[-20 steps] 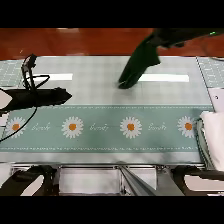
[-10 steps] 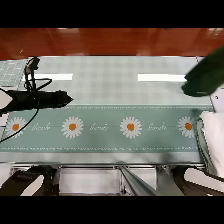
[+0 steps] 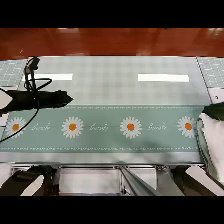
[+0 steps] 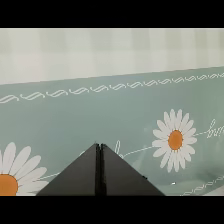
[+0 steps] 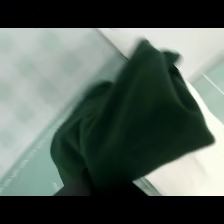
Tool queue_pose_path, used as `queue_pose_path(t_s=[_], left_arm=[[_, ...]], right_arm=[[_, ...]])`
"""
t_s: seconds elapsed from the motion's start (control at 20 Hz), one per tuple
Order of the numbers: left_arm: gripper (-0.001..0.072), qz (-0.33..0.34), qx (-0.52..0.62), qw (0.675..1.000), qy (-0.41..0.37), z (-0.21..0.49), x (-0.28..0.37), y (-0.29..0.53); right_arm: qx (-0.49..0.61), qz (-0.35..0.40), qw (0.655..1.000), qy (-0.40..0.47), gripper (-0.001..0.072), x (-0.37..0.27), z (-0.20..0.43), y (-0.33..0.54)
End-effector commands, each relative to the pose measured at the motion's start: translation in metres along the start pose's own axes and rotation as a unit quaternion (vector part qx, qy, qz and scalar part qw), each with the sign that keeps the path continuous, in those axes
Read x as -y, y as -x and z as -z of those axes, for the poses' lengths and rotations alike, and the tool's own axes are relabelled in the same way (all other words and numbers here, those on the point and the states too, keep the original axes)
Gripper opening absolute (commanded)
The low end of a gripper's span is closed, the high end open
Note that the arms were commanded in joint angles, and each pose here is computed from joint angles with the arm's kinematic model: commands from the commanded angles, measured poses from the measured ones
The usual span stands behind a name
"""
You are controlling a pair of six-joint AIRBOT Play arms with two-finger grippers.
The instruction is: Fold the shirts.
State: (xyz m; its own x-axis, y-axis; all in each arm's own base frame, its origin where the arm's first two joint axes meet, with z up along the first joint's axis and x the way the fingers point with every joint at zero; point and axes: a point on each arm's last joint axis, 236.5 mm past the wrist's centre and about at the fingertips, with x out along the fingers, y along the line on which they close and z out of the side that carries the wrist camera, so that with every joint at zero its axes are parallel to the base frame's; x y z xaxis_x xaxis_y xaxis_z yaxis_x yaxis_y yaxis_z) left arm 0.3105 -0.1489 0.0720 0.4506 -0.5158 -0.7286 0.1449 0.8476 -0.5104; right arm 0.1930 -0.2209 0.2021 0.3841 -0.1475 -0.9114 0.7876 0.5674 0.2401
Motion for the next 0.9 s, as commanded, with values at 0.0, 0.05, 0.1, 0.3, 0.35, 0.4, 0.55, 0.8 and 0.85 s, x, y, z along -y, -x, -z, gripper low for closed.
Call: queue_pose_path(t_s=[0.0,0.05,0.1,0.3,0.35,0.4,0.55,0.8,0.85], left_arm=[[0.002,0.001,0.012,1.0,0.001,-0.005,0.0,0.0],[0.002,0.002,0.017,1.0,0.002,-0.008,0.001,0.0],[0.002,0.002,0.021,1.0,0.002,-0.01,0.001,0.0],[0.002,0.001,0.038,0.999,0.002,-0.018,0.0,0.001],[0.002,0.0,0.044,0.999,0.002,-0.021,0.0,0.001],[0.002,0.0,0.049,0.999,0.002,-0.023,0.0,0.001],[0.0021,-0.001,0.061,0.998,0.002,-0.029,0.0,0.002],[0.0021,-0.003,0.096,0.995,0.002,-0.045,-0.001,0.005],[0.0021,-0.003,0.106,0.994,0.001,-0.051,-0.001,0.006]], right_arm=[[-0.106,0.1,0.983,-0.116,0.0022,0.074,0.099,-0.022],[-0.126,0.115,0.976,-0.134,0.0022,0.083,0.121,-0.03],[-0.143,0.13,0.971,-0.139,0.0022,0.09,0.14,-0.036],[-0.173,0.18,0.956,-0.151,0.0107,0.11,0.186,-0.045],[-0.177,0.189,0.954,-0.155,0.0312,0.113,0.191,-0.045],[-0.177,0.189,0.954,-0.155,0.0416,0.113,0.192,-0.046],[-0.173,0.17,0.959,-0.149,0.0415,0.106,0.185,-0.046],[-0.133,-0.046,0.983,-0.115,0.0158,0.008,0.101,-0.048],[-0.124,-0.116,0.983,-0.072,0.0025,-0.034,0.08,-0.045]])
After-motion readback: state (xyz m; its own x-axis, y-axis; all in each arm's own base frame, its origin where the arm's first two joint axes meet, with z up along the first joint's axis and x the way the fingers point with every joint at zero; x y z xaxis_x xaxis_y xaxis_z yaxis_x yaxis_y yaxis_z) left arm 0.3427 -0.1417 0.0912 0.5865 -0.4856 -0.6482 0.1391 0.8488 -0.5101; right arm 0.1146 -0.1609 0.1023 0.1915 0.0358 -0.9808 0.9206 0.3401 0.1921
